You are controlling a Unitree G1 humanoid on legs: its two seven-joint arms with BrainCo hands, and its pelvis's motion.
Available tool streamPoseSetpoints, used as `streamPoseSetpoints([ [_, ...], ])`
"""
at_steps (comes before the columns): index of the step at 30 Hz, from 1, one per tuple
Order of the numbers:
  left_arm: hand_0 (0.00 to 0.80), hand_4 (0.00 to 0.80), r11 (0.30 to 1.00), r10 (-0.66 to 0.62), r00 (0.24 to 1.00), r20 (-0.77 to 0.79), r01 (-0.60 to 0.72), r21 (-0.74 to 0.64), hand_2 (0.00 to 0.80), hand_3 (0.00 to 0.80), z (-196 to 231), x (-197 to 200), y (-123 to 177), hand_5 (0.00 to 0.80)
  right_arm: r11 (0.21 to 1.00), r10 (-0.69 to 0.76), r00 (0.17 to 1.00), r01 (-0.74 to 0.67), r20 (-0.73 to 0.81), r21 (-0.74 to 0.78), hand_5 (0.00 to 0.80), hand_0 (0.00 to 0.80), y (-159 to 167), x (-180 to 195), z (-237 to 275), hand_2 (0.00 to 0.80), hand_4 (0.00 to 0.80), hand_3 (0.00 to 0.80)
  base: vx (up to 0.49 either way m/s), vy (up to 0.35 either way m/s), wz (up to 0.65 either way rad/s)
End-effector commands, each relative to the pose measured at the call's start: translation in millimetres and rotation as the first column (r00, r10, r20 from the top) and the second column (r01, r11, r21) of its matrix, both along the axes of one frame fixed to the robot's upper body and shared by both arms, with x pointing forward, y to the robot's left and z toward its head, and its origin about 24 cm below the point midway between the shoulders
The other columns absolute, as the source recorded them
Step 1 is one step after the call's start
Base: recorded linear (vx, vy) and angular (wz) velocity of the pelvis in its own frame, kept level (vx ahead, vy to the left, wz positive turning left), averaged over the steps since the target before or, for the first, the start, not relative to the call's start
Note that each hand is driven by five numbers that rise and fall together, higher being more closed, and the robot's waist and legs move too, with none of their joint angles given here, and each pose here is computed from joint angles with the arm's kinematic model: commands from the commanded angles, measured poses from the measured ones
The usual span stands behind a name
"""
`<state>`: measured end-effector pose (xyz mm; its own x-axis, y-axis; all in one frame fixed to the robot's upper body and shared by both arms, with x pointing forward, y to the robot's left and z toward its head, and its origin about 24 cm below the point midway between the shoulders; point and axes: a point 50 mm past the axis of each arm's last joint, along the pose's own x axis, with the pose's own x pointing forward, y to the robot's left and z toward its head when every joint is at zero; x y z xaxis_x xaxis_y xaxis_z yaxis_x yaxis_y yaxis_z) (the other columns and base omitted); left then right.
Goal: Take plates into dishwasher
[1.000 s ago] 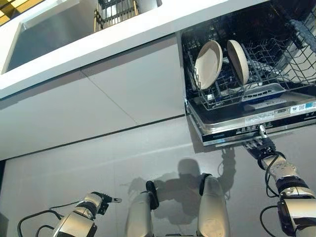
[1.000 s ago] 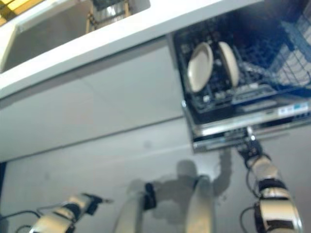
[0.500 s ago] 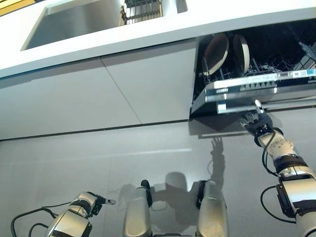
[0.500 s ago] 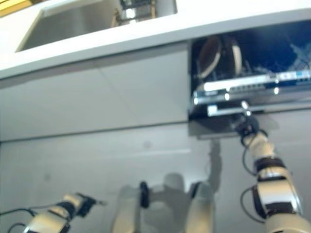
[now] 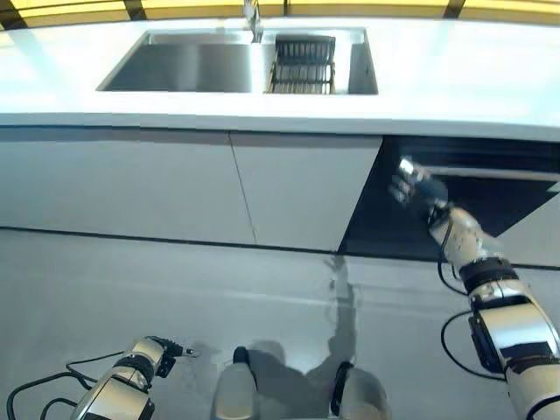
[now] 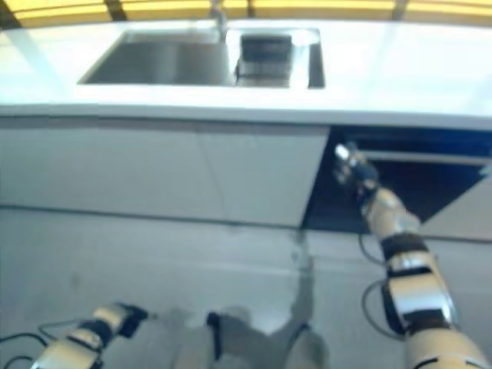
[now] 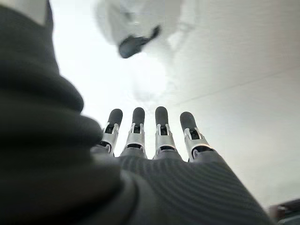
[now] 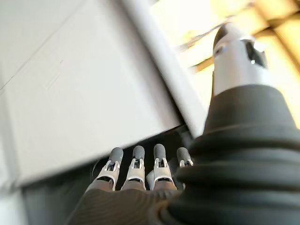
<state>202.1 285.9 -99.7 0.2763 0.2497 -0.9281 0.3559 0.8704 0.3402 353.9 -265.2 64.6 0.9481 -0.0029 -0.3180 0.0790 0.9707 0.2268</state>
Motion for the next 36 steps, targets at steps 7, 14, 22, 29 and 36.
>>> streamPoseSetpoints([
  [7,0.0,0.0,1.0,-0.01,0.998,-0.066,0.008,-0.021,0.0,0.0,-24.8,-44.7,-2.2,0.0,0.927,0.179,0.865,-0.307,-0.469,-0.214,0.0,0.0,18.0,-110.2,-139.3,0.0,0.0,0.0,0.023,0.051,-0.07],
  [14,0.0,0.0,0.99,-0.041,0.997,-0.072,0.031,-0.137,0.0,0.0,-48.1,-73.7,-36.6,0.0,0.988,0.04,0.693,-0.133,-0.72,-0.073,0.0,0.0,47.1,-205.7,-209.3,0.0,0.0,0.0,-0.007,0.055,-0.05],
  [22,0.0,0.0,0.963,-0.152,0.985,-0.077,0.13,-0.236,0.0,0.0,-59.3,-89.3,-65.2,0.0,0.931,0.026,0.454,-0.335,-0.891,-0.143,0.0,0.0,45.5,-269.8,-231.5,0.0,0.0,0.0,0.014,0.035,-0.09],
  [29,0.0,0.0,0.966,-0.133,0.989,-0.058,0.117,-0.231,0.0,0.0,-58.8,-88.0,-64.4,0.0,0.918,0.055,0.451,-0.374,-0.891,-0.133,0.0,0.0,45.6,-265.0,-230.4,0.0,0.0,0.0,0.005,-0.002,0.0],
  [36,0.0,0.0,0.96,-0.139,0.988,-0.071,0.117,-0.254,0.0,0.0,-61.8,-92.4,-74.5,0.0,0.881,0.101,0.443,-0.455,-0.891,-0.126,0.0,0.0,52.7,-263.2,-231.2,0.0,0.0,0.0,0.0,0.0,0.0],
])
